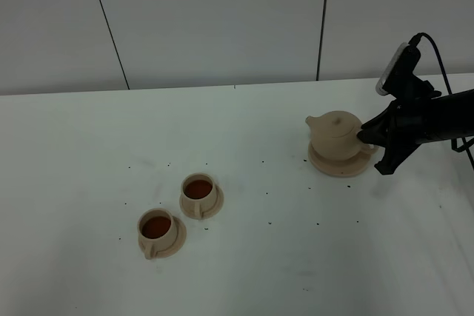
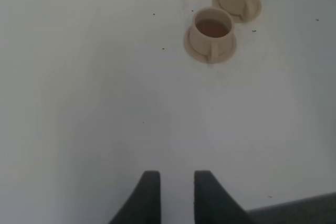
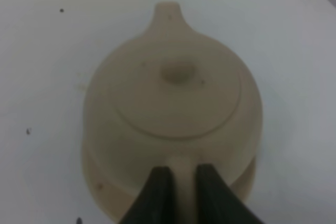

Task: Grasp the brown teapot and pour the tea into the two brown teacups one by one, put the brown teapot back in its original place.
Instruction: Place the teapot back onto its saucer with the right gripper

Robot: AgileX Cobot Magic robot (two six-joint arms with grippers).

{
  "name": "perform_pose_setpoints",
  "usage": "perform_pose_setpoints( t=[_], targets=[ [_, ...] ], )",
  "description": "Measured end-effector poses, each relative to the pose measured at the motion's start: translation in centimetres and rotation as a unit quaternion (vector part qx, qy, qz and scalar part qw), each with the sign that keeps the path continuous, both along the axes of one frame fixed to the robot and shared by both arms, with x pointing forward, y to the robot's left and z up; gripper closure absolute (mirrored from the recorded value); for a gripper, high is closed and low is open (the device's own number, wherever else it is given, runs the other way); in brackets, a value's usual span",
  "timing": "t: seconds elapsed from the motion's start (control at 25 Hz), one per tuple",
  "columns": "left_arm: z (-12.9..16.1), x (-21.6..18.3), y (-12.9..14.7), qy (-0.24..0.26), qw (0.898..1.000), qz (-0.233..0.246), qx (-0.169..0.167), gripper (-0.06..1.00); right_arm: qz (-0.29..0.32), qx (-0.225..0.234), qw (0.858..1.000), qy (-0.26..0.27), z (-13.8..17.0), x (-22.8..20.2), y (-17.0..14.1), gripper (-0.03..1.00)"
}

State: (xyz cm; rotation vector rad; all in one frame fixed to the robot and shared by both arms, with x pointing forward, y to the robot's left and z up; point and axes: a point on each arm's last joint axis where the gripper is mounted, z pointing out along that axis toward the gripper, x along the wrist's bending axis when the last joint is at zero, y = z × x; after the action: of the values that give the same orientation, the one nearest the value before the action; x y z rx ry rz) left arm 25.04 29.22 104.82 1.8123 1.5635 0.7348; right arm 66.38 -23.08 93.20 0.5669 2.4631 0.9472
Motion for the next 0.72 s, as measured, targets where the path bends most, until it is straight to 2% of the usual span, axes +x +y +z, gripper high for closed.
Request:
perform_pose_setpoints(
  t=[0.72],
  targets=[
    [0.0, 0.0, 0.0, 0.0, 1.0, 0.0, 0.0, 0.71, 0.0, 0.0, 1.0, 0.01, -0.86, 0.05, 0.01, 0.87]
  ],
)
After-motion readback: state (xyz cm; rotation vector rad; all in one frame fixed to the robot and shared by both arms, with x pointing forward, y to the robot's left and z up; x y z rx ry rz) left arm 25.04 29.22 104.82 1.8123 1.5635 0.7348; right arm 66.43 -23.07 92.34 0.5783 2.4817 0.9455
